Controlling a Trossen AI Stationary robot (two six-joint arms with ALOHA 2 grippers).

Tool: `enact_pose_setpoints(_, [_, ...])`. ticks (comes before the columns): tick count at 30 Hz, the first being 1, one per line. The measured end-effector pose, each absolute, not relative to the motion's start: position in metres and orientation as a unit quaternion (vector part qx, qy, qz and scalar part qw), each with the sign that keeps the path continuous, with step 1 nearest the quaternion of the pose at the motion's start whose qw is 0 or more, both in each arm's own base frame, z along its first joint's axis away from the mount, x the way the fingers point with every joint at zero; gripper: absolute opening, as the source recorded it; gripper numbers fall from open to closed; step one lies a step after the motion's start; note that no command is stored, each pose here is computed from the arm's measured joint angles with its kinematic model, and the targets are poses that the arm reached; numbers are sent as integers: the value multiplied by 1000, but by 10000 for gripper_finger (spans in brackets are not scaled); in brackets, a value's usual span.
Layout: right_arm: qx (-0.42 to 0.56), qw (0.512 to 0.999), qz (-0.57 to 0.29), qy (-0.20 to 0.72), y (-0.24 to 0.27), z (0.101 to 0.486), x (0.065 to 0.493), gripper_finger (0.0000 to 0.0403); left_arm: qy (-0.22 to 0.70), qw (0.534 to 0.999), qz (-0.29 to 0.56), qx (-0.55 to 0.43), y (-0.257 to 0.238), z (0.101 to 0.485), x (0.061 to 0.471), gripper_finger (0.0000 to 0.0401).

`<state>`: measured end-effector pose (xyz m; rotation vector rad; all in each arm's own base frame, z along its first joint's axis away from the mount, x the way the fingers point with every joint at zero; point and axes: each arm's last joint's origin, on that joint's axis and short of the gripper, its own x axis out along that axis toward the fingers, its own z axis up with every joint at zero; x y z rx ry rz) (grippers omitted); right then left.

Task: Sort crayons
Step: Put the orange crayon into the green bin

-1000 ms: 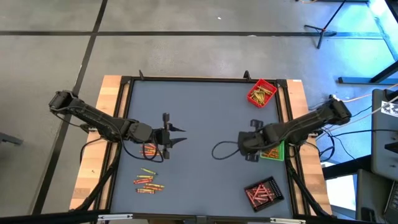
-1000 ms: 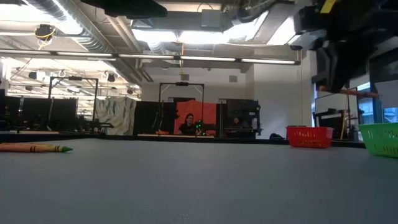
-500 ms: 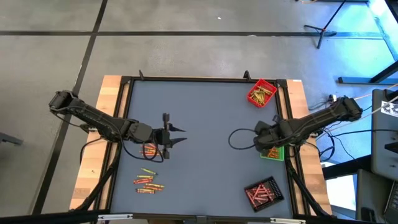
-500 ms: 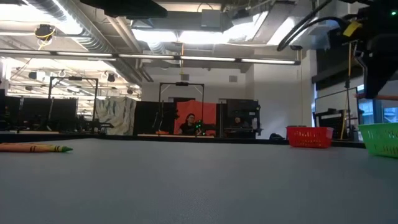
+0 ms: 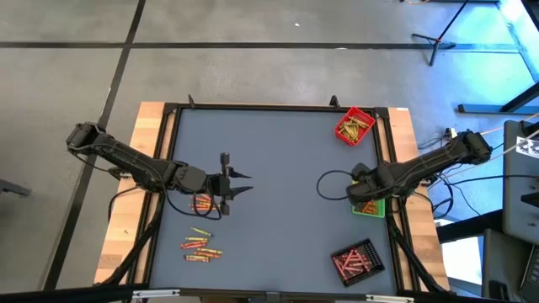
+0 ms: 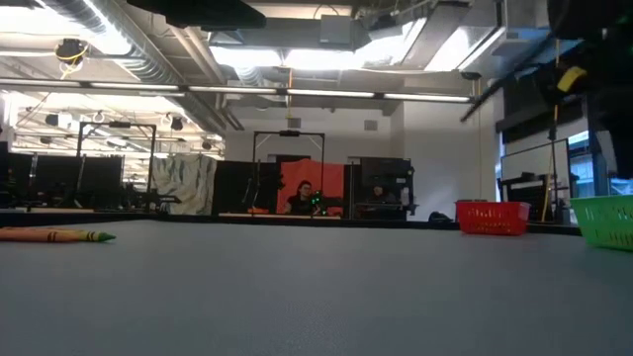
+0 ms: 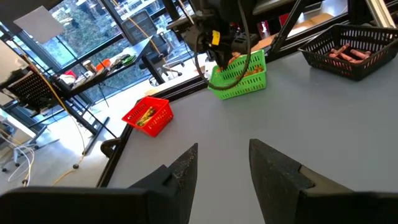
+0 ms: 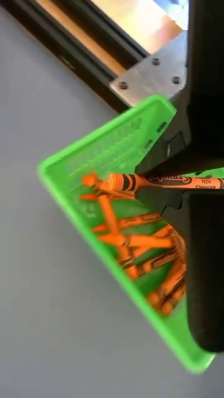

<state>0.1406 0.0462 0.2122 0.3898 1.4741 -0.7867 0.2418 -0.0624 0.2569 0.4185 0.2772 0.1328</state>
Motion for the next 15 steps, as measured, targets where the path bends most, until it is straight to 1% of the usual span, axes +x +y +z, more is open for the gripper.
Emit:
enact_pose_setpoints(3, [174,643,-347,661,46,206,138,18,137,967,66,207,-62,257,242,128])
enact_pose_setpoints(9, [179,657,-356,640,46,205,140,23,133,967,66,206,-62,258,242,127])
enact_pose_setpoints(12, [194,650,-358,641,46,205,140,51,133,967,66,206,-62,258,242,127])
enact_pose_setpoints(15, [197,646,-358,645,46,205,140,99,133,967,66,206,-62,258,242,127])
